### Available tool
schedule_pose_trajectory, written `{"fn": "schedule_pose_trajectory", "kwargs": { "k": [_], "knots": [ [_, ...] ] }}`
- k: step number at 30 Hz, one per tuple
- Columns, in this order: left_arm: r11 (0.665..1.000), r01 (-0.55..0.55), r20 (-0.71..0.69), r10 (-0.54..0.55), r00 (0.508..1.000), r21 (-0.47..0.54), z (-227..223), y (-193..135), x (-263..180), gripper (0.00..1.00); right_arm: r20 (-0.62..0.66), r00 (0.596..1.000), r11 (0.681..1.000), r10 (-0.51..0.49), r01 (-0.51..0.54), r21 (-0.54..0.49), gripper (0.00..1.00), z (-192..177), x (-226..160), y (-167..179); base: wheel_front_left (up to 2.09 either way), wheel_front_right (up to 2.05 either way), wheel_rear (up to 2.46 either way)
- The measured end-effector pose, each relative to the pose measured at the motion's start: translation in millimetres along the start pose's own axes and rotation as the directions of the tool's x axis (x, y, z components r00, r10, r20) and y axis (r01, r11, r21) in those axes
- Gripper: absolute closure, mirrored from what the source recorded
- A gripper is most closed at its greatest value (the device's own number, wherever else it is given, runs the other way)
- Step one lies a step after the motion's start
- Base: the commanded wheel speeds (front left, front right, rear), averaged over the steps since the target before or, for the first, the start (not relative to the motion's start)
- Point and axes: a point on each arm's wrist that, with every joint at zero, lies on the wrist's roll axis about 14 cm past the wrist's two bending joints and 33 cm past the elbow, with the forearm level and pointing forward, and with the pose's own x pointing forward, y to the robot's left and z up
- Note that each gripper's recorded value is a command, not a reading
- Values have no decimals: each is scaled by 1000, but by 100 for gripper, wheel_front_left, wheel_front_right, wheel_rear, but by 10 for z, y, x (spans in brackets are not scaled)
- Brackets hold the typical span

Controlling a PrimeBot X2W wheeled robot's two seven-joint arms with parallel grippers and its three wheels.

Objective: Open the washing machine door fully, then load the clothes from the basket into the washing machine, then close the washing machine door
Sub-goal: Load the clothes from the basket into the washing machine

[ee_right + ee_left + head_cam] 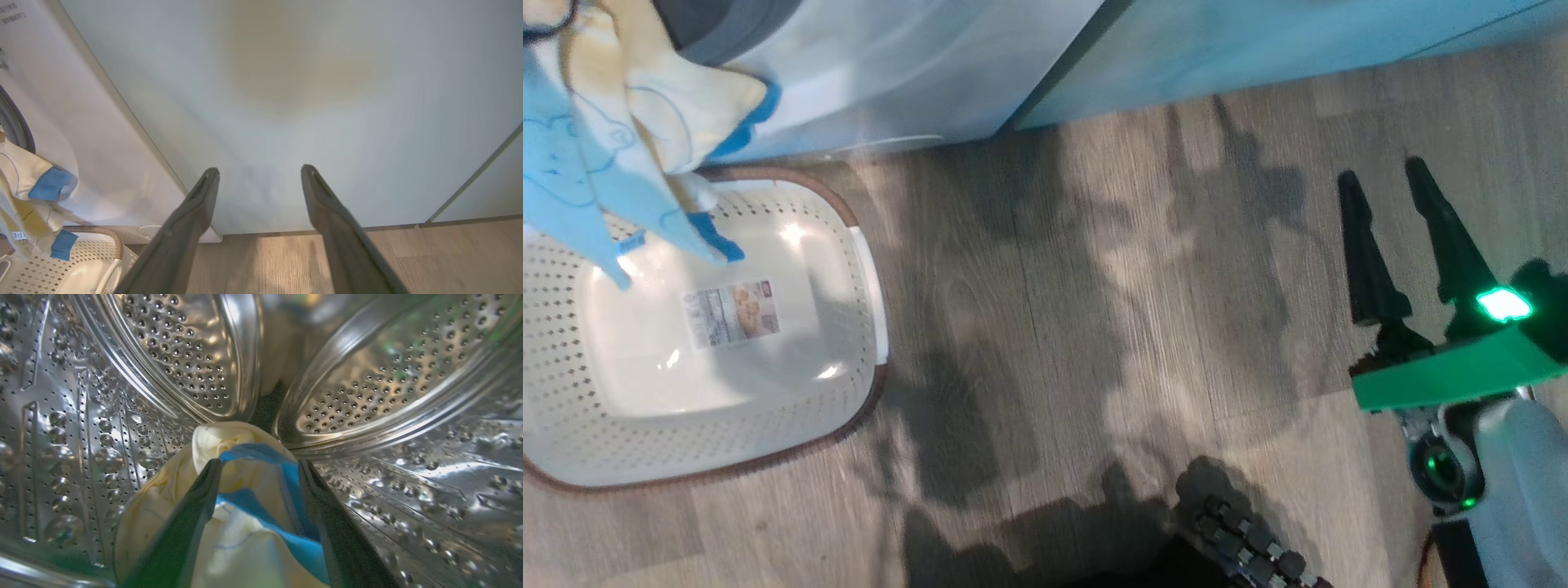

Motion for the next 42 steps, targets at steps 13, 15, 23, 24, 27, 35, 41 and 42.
{"fn": "schedule_pose_trajectory", "kwargs": {
  "k": [13,15,23,24,27,35,41,42],
  "knots": [
    [996,50,-96,-42,995,79,-77,-181,-603,0,59,998,999,-17,14,47,0,240,-324,3,0,0,0],
    [995,52,-89,-45,995,79,-36,-199,-692,0,65,998,998,-15,11,56,0,263,-369,19,0,0,0],
    [996,48,-90,-41,995,73,-55,-176,-1126,0,124,992,997,5,-14,76,0,462,-477,95,0,0,0],
    [996,47,-90,-40,995,73,-57,-166,-1183,0,126,992,997,6,-16,80,0,466,-502,102,0,0,0],
    [996,44,-88,-37,995,83,-57,-125,-1357,0,119,993,996,4,-15,92,0,438,-602,111,0,0,0],
    [995,45,-90,-37,995,89,-142,-64,-1903,0,144,989,993,18,-35,113,0,499,-756,172,0,0,0],
    [997,25,-81,-19,997,71,-191,21,-2333,0,148,988,991,34,-53,125,0,492,-862,229,0,0,0],
    [998,17,-84,-11,996,67,-212,56,-2406,0,148,988,991,37,-56,126,0,489,-874,238,0,0,0]
  ]
}}
